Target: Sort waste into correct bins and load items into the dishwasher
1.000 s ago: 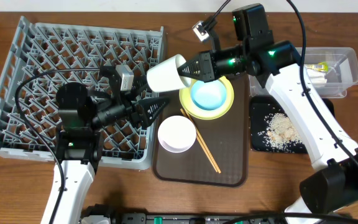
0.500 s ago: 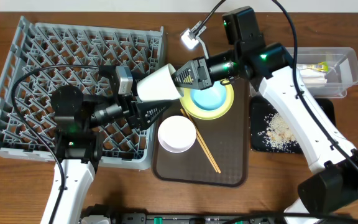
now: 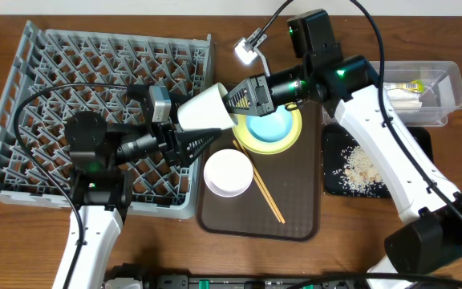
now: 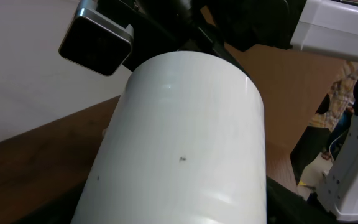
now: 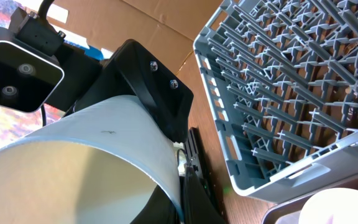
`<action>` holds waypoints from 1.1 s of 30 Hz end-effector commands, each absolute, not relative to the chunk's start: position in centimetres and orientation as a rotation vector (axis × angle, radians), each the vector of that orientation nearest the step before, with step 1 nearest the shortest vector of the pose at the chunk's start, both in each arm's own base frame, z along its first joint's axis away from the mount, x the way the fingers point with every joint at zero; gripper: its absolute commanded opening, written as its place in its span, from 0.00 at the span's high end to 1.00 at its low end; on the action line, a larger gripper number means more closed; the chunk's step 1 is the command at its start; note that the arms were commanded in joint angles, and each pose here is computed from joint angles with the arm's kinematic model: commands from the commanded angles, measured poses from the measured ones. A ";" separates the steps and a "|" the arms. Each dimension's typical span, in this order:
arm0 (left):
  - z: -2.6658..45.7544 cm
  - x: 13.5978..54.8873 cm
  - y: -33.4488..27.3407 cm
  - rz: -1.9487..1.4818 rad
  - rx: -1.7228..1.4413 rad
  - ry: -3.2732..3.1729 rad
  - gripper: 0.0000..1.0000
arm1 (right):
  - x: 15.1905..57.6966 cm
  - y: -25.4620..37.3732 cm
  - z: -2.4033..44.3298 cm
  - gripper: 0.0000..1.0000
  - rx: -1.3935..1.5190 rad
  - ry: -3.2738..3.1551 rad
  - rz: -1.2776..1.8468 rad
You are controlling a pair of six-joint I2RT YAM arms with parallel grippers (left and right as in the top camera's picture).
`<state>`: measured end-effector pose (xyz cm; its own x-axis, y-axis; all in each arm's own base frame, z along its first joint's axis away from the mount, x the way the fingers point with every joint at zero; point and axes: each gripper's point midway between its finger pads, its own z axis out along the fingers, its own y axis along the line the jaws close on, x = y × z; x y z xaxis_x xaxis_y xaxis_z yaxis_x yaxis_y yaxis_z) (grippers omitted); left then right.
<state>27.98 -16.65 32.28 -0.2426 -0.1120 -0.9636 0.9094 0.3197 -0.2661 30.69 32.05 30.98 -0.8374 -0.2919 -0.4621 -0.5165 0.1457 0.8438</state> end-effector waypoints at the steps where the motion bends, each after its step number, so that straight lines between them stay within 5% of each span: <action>1: 33.2 27.8 -16.6 -1.156 0.790 1.458 0.25 | 30.2 32.3 31.3 0.99 -0.814 2.219 1.812; 7: 33.2 27.8 -16.6 -1.156 0.790 1.458 0.32 | 30.2 32.3 31.3 0.98 -0.814 2.219 1.812; 20: 31.9 30.0 -12.4 -1.097 0.624 1.562 0.41 | 36.3 26.8 27.6 0.65 -0.511 2.394 1.453; 25: 29.6 32.1 -8.0 -1.030 0.379 1.697 0.54 | 40.2 20.7 24.0 0.62 -0.255 2.538 1.083; 33: 24.2 35.1 -0.6 -0.750 -0.117 1.914 0.64 | 40.2 14.8 20.6 0.62 -0.147 2.701 0.729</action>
<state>33.66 -3.98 25.28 -0.5043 -0.3563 -0.7866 0.4169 0.6973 -0.5831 39.22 18.03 21.97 -0.9453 -0.0111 -0.3259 -0.2139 0.7755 0.5940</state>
